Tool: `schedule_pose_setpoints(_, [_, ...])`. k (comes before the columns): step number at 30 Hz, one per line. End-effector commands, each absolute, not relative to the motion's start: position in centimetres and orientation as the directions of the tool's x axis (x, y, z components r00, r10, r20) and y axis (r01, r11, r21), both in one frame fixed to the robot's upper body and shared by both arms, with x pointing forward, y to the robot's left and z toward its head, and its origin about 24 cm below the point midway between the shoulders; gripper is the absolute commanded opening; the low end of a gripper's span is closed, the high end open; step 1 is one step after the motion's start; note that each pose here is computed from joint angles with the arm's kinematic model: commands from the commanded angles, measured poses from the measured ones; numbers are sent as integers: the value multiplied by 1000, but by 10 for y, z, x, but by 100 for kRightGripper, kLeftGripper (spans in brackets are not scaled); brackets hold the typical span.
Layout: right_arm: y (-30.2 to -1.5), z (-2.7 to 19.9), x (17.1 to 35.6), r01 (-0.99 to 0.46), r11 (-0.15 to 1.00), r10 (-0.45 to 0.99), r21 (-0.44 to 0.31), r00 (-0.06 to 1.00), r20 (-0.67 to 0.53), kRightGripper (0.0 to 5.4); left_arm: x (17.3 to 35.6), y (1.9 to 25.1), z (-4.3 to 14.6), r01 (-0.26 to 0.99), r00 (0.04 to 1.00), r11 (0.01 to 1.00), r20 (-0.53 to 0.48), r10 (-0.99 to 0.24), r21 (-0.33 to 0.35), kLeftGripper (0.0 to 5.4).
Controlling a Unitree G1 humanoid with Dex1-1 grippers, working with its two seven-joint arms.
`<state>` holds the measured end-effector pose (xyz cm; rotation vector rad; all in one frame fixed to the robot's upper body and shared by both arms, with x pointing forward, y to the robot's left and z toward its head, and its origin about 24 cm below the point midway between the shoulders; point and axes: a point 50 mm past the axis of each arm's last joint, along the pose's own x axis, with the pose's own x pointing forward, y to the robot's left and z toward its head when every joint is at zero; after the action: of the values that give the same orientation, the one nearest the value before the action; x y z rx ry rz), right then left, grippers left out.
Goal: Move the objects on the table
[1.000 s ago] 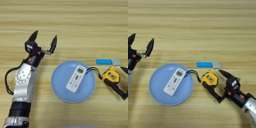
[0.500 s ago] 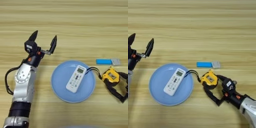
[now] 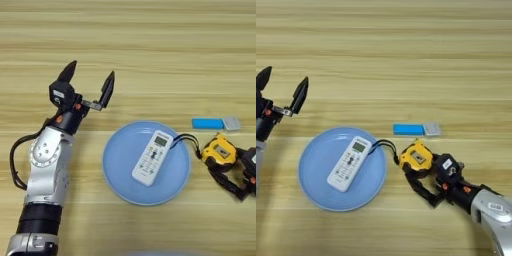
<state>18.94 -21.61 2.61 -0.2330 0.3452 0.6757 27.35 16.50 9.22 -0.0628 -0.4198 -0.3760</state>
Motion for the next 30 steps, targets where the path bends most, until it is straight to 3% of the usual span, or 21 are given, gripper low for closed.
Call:
schedule_pose_setpoints(1, [-212,26,194,-649,753,565,-111,724,-396,425,272,166,91,370,844,929,410,-345,19,540])
schedule_pose_setpoints(7, [-210,28,198,-646,756,568,-111,730,-379,425,272,165,91,372,844,928,409,-347,20,540])
schedule_pose_setpoints(12, [-201,48,206,-627,771,599,-112,773,-210,425,272,165,90,369,845,929,409,-344,19,540])
schedule_pose_setpoints(17, [-197,63,215,-628,767,614,-133,778,-133,425,272,164,90,369,845,929,409,-343,18,540])
schedule_pose_setpoints(23, [-185,83,244,-601,775,600,-196,797,-72,425,272,162,89,369,846,929,408,-343,16,540])
schedule_pose_setpoints(30, [-166,89,276,-567,797,567,-207,821,-65,425,272,160,88,367,847,930,409,-339,12,540])
